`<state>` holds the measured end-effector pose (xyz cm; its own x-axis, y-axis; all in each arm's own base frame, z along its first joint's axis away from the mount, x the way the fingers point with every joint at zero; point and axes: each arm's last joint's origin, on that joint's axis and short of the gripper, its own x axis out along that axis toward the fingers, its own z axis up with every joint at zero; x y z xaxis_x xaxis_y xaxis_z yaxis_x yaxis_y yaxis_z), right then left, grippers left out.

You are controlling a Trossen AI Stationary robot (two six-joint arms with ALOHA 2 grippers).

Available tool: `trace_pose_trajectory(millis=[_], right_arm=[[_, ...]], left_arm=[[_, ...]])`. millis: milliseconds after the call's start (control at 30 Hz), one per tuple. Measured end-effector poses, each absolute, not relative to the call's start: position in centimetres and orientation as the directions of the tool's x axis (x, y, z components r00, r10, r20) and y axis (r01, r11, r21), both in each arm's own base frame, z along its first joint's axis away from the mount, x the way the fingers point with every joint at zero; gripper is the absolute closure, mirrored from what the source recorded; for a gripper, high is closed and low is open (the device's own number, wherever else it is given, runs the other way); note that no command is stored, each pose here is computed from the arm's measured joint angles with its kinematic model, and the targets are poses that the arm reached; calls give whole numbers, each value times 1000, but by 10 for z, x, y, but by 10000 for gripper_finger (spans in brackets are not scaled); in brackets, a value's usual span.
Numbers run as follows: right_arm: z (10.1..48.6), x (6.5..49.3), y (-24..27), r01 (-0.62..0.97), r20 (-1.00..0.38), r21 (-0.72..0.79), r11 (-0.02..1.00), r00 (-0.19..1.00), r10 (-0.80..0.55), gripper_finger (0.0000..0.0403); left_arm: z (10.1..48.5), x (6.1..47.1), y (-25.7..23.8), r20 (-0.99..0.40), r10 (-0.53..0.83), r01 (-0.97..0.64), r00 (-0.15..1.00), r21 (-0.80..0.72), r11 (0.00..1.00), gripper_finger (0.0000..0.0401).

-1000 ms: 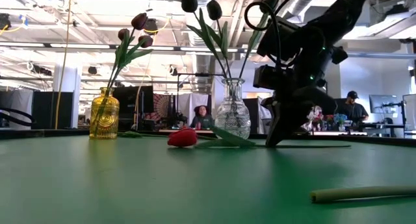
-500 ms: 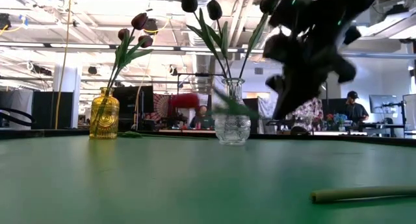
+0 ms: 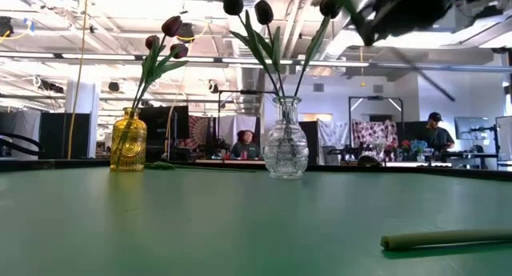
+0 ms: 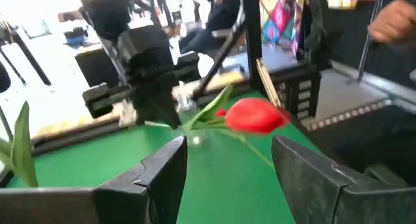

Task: Sort flowers into vase by color
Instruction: Put the center red flower into the right transparent vase

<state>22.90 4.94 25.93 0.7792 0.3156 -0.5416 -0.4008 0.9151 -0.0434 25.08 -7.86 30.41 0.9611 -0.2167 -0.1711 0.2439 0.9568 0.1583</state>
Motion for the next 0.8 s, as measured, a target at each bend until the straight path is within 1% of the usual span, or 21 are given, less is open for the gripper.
trace_pose_trajectory(millis=[233,367,433,633,733,800], right_arm=[[282,214,70,-474,-413,-54,879,812,412,386],[287,211,81,-511,-361,-64,857,813,457,386],[288,211,84,-517,-351,-49,854,810,470,386],[290,209,92,-486,-333,-26,873,828,451,385],[290,208,95,-464,-330,-35,885,841,427,385],[291,207,97,-449,-325,-45,892,851,412,385]], left_arm=[[289,278,-88,-100,-239,253,966,159,954,189],[268,300,-95,-78,-245,255,966,148,956,189],[258,311,-99,-36,-246,249,969,139,959,189],[233,335,-107,135,-235,219,963,125,968,189],[223,346,-112,178,-195,179,964,103,978,189],[216,357,-117,181,-170,154,969,98,983,189]])
